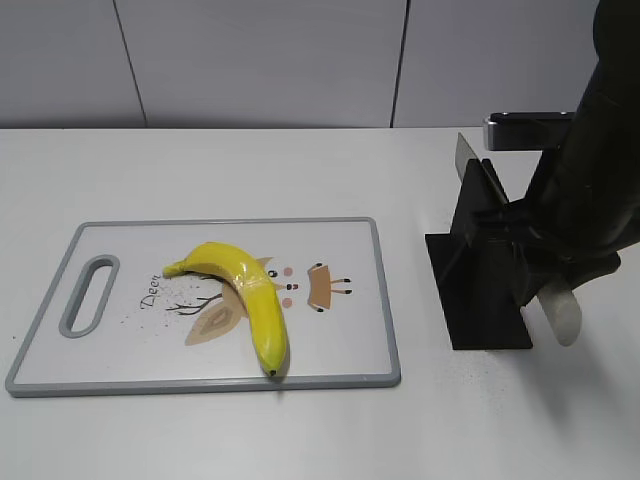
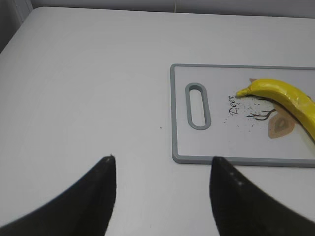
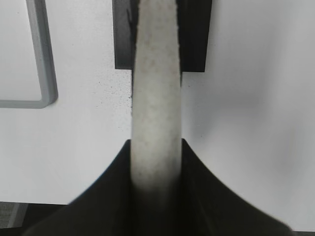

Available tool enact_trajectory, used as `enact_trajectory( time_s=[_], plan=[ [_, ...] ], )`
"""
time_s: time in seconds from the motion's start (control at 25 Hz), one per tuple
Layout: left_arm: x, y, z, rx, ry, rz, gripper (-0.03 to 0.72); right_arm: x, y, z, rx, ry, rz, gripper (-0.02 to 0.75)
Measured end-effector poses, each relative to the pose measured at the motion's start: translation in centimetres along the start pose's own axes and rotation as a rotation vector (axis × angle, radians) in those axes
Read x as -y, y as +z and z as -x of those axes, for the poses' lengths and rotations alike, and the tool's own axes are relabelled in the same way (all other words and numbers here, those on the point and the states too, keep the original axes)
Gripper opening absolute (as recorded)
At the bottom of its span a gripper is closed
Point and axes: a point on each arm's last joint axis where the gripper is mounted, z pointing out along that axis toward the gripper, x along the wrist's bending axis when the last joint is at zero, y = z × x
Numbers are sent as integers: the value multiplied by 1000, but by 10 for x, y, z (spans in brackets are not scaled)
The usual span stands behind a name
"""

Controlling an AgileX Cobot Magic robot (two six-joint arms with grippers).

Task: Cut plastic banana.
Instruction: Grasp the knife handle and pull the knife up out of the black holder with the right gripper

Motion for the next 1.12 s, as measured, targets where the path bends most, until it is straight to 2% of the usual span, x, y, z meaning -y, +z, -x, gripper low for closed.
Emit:
enact_trajectory(
  time_s=[0.88, 1.0, 1.12],
  plan=[
    [0, 0, 0, 0, 1, 2, 561, 20, -81, 8, -94, -19, 238, 161],
    [-1, 0, 1, 7, -4, 6, 561, 16, -91, 6, -99, -69, 267, 161],
    [-5, -2, 3, 34, -20, 41, 561, 13, -101, 3, -93, -202, 304, 161]
  ],
)
